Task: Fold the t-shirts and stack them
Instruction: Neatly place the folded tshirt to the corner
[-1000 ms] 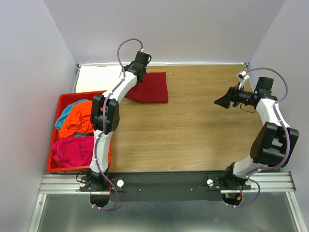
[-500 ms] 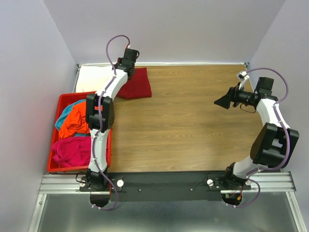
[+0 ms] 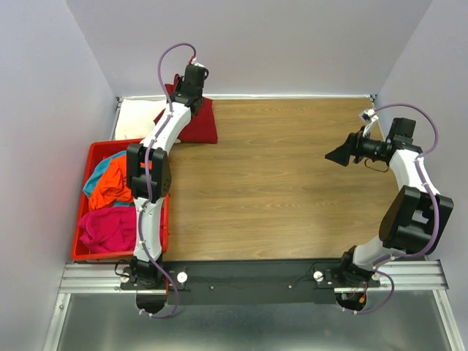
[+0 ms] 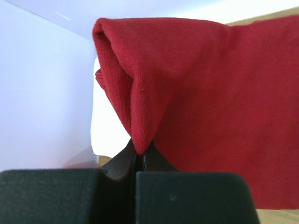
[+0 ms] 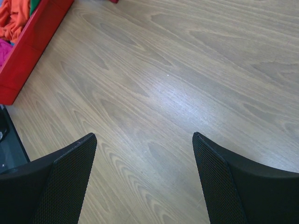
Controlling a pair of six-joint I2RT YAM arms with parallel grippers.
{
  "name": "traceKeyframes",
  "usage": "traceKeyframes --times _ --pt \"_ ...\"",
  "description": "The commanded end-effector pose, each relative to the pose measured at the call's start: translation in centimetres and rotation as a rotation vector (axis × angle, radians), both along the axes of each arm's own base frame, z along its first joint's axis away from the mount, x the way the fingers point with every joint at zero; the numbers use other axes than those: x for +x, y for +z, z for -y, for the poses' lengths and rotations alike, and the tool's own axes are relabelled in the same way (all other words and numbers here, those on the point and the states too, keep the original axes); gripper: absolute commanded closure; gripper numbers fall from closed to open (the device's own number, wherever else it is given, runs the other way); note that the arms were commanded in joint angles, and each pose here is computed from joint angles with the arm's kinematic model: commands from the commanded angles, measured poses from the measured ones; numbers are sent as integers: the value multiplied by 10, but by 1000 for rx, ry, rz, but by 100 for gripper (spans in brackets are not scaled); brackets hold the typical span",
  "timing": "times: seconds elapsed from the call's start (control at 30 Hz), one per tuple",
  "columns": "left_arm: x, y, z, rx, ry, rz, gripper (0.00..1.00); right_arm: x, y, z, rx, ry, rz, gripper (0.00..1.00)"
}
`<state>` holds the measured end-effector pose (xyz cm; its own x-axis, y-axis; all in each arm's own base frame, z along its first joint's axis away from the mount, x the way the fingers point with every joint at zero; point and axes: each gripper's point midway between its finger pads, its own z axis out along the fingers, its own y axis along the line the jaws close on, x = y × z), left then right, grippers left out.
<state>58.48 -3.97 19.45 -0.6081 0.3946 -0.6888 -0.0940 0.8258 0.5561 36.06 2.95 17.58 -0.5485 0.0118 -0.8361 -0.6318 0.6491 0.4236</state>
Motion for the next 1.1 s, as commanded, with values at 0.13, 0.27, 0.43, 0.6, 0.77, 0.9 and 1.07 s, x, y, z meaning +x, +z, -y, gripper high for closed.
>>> traceKeyframes --times 0.13,0.27,0.43,0.6,0.77,0.9,1.07 --pt "-8 89 -23 51 60 193 100 -2 10 0 21 20 22 11" --pt "-12 98 -26 62 51 202 100 -3 10 0 31 25 19 11" --pt "-12 101 -28 81 47 202 100 -3 10 0 32 25 18 11" --pt "-14 102 -36 88 56 200 100 -3 9 1 37 26 14 11" --pt "-17 108 -38 85 60 214 100 -3 7 1 39 26 10 11" --pt "-18 118 -39 85 60 231 100 -3 6 2 42 26 4 11" --pt "-17 122 -45 90 73 241 100 -3 4 2 44 27 0 11"
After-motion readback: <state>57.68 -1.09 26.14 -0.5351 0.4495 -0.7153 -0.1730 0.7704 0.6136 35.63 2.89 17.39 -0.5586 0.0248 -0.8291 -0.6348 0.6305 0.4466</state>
